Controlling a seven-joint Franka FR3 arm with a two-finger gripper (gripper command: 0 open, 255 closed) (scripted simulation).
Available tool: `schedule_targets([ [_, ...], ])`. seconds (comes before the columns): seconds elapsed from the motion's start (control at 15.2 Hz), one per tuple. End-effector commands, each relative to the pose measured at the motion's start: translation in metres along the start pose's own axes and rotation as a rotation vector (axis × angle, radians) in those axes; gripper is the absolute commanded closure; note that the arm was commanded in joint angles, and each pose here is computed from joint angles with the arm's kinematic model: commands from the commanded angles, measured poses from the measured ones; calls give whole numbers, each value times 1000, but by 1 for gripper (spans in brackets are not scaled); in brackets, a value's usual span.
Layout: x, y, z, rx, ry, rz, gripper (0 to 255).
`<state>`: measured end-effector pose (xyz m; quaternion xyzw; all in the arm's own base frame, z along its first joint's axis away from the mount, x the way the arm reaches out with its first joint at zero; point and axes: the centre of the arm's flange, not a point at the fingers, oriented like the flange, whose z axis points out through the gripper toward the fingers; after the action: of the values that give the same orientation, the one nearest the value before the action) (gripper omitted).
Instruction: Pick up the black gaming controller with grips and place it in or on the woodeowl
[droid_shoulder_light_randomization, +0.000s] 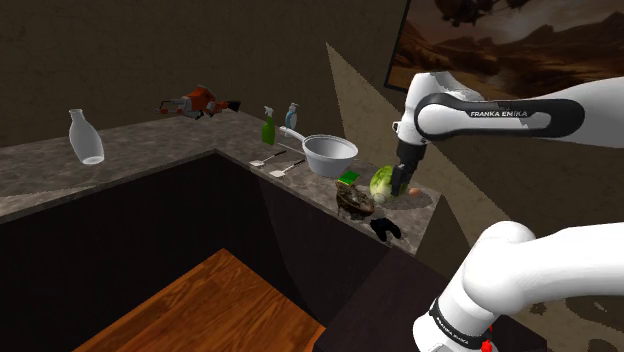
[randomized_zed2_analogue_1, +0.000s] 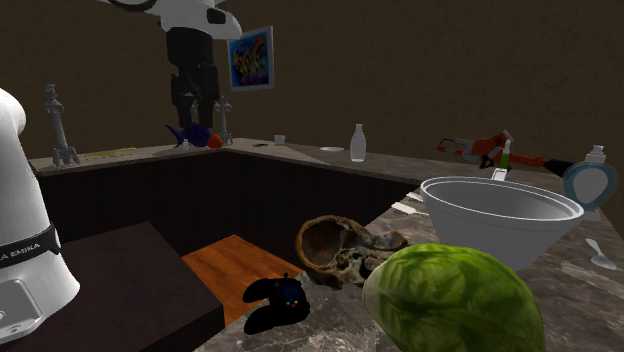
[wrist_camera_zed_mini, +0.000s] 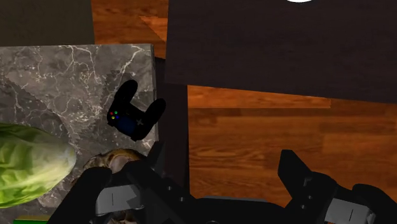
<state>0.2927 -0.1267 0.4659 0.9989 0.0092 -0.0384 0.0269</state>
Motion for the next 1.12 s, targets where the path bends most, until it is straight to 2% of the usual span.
schedule_targets([
  [0.0,3,17,23,4,11,-2,0],
  [1.06,30,150,188,44,77,-10,0],
])
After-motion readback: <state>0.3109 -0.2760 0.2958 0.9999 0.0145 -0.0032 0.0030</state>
